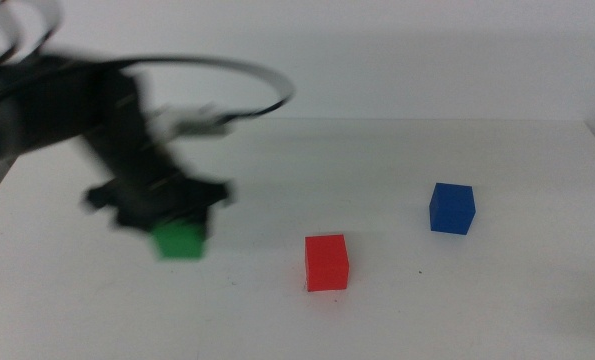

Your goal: Stack red cubes first, then green, then blue cubes in a specific spot.

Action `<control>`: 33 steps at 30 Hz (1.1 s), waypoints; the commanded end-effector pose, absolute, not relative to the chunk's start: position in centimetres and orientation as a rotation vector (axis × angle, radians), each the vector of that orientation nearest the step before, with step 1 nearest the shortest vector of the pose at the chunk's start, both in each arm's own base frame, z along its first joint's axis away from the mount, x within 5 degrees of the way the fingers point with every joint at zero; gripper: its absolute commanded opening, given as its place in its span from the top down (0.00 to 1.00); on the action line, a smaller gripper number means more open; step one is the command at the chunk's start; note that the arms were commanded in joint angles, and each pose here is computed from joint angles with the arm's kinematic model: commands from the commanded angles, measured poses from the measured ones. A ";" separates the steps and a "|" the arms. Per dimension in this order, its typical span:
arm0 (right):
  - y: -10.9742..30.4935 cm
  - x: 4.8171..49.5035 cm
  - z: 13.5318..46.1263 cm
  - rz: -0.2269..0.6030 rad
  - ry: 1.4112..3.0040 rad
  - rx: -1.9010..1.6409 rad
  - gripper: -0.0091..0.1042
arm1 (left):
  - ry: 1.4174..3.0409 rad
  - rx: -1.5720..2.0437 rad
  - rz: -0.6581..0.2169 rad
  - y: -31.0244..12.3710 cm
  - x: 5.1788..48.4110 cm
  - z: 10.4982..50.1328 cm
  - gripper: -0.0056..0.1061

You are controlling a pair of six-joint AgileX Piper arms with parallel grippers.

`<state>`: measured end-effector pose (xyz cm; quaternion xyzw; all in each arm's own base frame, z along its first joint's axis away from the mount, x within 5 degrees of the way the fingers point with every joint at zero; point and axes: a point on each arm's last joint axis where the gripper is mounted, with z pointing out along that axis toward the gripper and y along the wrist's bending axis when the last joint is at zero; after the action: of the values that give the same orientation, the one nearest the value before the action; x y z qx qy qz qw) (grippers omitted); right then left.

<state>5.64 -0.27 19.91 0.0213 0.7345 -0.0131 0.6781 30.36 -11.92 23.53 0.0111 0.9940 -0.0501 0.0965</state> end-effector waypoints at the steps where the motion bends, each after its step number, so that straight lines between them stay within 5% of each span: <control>1: -0.3 5.6 19.9 -0.036 1.640 0.040 0.14 | 2.911 0.000 -0.086 -15.9 30.3 26.7 0.96; 7: -0.3 5.6 19.9 -0.036 1.640 0.040 0.14 | 2.887 -0.120 -0.108 -25.6 30.1 28.4 0.96; 12: -0.3 5.6 19.9 -0.036 1.640 0.040 0.14 | 2.900 -0.095 -0.160 -29.2 31.6 26.8 0.96; 33: -0.3 5.6 19.9 -0.036 1.640 0.040 0.14 | 2.969 -0.054 -0.127 -30.1 32.0 24.0 0.91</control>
<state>5.64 -0.27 19.91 0.0213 0.7345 -0.0131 0.6781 32.46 -30.42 23.37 -0.0121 0.9956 -0.0394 0.0843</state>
